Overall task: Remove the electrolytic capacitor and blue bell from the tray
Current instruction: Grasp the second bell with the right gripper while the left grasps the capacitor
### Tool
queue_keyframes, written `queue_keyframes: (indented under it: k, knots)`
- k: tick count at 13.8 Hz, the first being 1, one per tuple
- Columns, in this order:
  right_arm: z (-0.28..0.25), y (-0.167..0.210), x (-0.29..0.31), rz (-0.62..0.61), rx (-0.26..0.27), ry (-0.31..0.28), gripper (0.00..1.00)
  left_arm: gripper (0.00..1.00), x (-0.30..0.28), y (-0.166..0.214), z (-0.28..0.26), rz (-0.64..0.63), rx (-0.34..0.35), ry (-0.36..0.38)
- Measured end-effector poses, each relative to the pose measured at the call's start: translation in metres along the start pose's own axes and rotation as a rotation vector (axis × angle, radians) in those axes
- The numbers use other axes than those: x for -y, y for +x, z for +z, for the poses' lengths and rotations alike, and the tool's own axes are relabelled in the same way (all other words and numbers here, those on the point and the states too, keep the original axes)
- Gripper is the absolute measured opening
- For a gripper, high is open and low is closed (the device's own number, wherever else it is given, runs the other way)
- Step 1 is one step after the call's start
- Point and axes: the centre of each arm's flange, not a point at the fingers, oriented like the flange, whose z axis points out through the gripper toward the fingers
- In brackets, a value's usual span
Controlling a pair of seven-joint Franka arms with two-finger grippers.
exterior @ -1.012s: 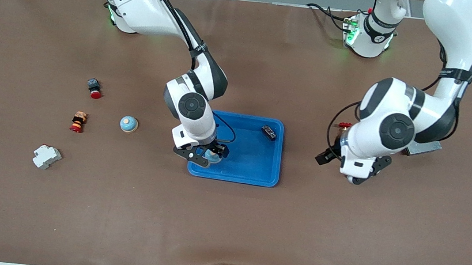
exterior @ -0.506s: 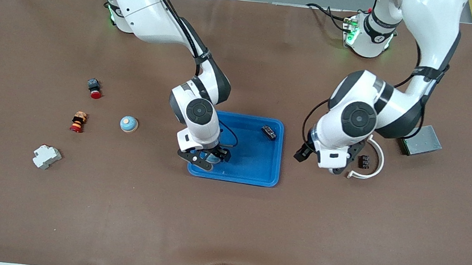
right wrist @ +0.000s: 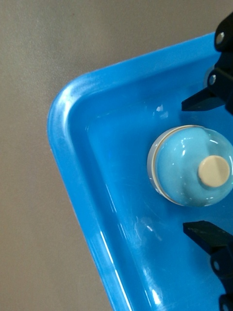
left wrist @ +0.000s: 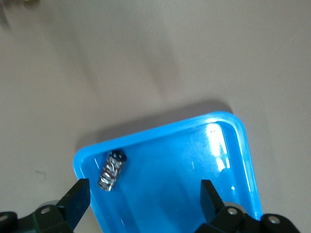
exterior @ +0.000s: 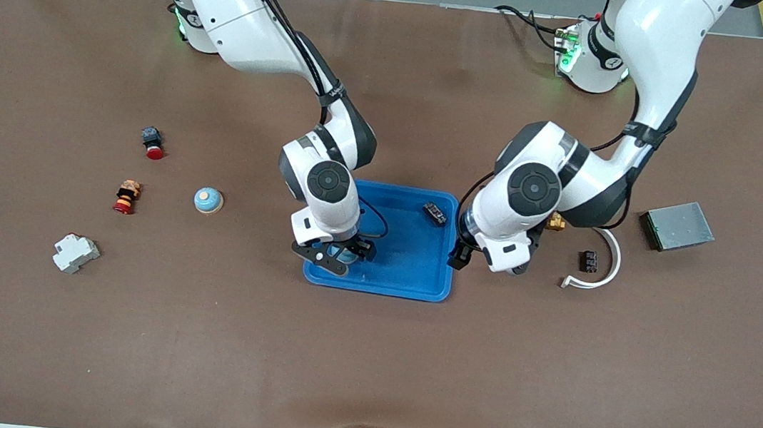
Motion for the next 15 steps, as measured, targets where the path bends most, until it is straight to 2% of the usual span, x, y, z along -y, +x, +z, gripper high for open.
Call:
queue_keyframes:
  k: [3, 4, 6, 15]
  knots:
    - [0.000, 0.001, 0.002, 0.000, -0.003, 0.004, 0.96, 1.00, 0.005, -0.024, 0.008, -0.042, -0.002, 0.008]
    - [0.000, 0.002, 0.003, 0.000, -0.004, 0.005, 0.91, 1.00, 0.007, -0.031, 0.011, -0.053, -0.007, 0.010]
    - [-0.001, 0.002, 0.004, 0.001, -0.004, 0.006, 0.68, 1.00, 0.011, -0.043, 0.019, -0.059, -0.021, 0.019]
    - [-0.029, 0.004, 0.010, 0.003, 0.039, -0.063, 0.65, 1.00, 0.029, -0.060, 0.074, -0.005, -0.096, 0.054]
